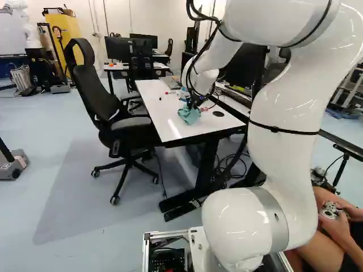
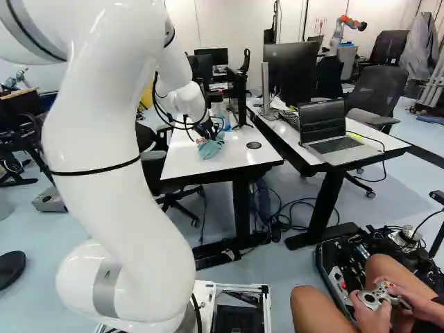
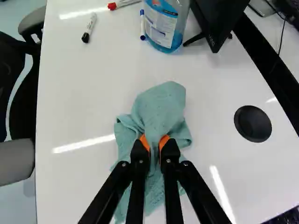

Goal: Clean the table with the green towel

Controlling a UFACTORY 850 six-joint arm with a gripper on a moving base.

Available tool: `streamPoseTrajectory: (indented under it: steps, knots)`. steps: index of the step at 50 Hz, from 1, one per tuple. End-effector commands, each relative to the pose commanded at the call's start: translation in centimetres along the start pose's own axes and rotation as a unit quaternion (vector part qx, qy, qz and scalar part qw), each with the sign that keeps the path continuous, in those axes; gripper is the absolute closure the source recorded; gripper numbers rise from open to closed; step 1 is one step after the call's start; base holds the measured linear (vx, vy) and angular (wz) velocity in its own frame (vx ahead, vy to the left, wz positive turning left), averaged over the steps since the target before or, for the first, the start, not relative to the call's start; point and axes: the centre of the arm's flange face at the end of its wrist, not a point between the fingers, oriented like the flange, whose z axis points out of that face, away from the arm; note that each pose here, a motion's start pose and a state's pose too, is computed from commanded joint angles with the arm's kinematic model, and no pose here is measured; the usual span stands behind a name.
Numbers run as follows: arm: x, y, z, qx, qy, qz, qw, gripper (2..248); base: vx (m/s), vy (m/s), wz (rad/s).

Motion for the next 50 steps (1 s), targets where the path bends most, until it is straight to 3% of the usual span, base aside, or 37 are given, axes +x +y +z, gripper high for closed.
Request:
streamPoseTrajectory:
  steps: [15, 50]
  knots:
    - [-1.6, -1.6, -3.5, 0.009, 0.002, -0.012, 0.9999, 209, 0.0, 0.0, 0.0]
    - [-1.7, -1.7, -3.6, 0.01, 0.002, -0.013, 0.9999, 209, 0.0, 0.0, 0.0]
